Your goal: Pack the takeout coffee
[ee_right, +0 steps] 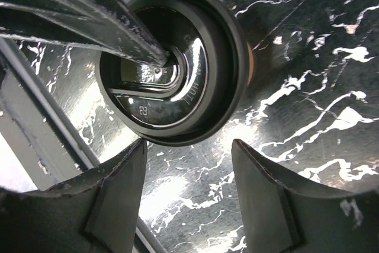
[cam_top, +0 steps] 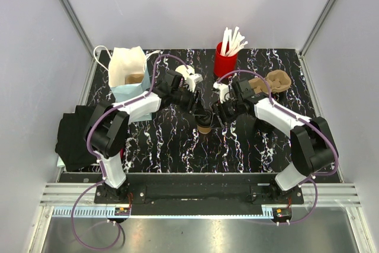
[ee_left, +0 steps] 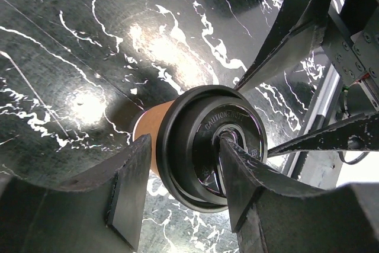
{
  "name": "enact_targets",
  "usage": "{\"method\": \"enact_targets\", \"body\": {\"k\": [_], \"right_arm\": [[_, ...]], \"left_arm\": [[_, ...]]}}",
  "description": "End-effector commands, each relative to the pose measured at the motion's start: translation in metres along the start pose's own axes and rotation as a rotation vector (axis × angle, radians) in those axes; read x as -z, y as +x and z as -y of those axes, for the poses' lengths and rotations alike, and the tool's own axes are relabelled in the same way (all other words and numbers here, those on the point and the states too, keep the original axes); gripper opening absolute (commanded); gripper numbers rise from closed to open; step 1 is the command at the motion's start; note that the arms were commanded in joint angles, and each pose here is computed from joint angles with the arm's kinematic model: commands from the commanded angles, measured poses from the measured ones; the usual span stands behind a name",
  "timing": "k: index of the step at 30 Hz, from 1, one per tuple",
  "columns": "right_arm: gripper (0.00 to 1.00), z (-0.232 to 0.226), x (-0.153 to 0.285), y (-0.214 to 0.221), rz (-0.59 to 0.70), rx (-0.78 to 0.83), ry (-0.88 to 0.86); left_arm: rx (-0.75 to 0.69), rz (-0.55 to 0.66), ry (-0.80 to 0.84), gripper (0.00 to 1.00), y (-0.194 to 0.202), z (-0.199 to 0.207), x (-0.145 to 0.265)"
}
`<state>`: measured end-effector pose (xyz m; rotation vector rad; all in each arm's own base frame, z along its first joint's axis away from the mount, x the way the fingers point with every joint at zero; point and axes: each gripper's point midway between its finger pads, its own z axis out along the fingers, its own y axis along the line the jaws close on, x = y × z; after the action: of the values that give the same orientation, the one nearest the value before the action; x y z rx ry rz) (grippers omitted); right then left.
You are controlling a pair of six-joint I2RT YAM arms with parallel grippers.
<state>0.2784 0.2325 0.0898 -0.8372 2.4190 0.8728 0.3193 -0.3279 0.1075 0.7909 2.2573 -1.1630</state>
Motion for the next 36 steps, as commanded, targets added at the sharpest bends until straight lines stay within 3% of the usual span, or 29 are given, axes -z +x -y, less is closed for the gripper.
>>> {"method": "enact_targets", "body": {"k": [1,27,36], "right_arm": [[0.64,0.013,0.004,-0.023,0.076,0.05,0.095],[0.65,0.051,0.003,-0.075,0.155,0.044,0.227],[0.65,0.013,0.018,-0.068,0.183,-0.038,0.015]], "left_arm": [[-0.044,0.035,-0.036,0.52,-0.008,0.001,0.008],[-0.019,0.016,-0.067,0.55,-0.005,-0.008,0.006],[0.021,0.024,-0.106,0.55,-0.005,-0.022,0.008]]}}
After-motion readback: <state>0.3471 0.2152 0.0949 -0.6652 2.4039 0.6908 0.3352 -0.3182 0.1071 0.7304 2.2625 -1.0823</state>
